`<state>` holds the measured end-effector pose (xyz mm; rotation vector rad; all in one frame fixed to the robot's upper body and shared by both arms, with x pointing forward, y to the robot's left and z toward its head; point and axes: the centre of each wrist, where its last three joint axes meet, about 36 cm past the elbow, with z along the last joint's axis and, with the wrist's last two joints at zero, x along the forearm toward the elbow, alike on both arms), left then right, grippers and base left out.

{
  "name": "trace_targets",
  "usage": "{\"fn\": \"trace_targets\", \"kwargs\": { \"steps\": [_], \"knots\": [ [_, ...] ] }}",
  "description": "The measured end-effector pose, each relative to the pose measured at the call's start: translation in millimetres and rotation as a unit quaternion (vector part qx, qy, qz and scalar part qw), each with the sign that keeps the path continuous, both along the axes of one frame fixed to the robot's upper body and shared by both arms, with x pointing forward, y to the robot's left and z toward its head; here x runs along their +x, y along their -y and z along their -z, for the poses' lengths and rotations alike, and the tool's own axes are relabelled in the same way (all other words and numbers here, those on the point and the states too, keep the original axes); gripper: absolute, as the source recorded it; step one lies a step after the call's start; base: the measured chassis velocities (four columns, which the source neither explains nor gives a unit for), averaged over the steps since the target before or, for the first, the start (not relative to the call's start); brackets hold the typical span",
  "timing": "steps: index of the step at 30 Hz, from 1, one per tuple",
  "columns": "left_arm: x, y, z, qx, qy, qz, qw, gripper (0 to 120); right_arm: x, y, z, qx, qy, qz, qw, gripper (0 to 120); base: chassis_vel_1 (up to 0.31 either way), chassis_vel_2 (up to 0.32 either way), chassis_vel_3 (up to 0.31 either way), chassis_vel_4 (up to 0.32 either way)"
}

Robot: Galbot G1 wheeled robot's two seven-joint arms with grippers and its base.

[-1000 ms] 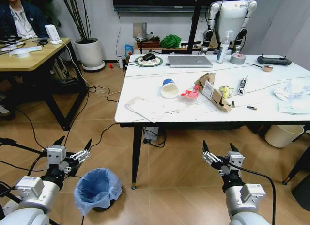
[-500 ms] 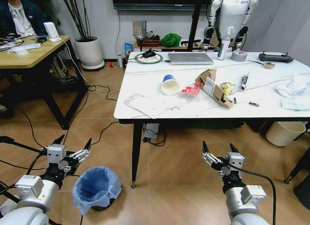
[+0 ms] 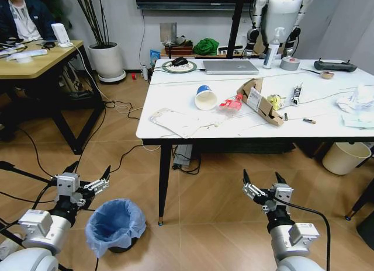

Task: Pick up the trash bin and place the trash from the table into it.

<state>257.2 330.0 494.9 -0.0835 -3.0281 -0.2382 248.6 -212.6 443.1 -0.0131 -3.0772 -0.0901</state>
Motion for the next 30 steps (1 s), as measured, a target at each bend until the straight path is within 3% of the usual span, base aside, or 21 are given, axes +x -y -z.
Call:
{"fn": "trace_targets", "kwargs": {
  "steps": [30],
  "knots": [
    [9.5,-3.7,-1.5,-0.002,0.014,-0.001,0.9999,100,4.5,-7.1,-1.5,0.01,0.006,0.005,1.0,100,0.0,0.0,0.0,0.0]
  ]
}}
